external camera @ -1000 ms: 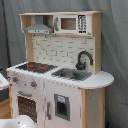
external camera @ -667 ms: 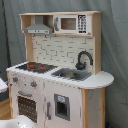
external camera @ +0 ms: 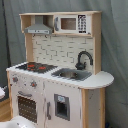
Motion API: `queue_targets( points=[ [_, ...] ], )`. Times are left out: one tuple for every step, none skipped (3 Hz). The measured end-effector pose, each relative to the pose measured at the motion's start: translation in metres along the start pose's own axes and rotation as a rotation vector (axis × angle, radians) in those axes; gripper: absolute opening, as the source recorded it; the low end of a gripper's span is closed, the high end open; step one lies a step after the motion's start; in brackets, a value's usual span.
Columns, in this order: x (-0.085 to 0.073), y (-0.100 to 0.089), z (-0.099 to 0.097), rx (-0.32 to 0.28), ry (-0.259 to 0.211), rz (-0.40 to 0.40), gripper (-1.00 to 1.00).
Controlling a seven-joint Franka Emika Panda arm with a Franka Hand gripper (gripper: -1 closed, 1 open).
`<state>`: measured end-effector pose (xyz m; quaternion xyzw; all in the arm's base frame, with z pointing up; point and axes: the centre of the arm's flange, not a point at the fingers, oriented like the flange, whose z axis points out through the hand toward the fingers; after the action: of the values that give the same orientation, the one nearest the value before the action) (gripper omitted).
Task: Play with the kitchen
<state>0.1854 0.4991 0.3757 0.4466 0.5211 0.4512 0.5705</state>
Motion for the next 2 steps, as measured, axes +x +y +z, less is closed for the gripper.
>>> queue_targets(
  points=[
    [-0.027, -0.011, 0.015, -0.003, -0.059, 0.05, 1.0],
    [-0.052, -0.017, 0.031, -0.015, -0.115, 0.113, 1.0]
  ],
)
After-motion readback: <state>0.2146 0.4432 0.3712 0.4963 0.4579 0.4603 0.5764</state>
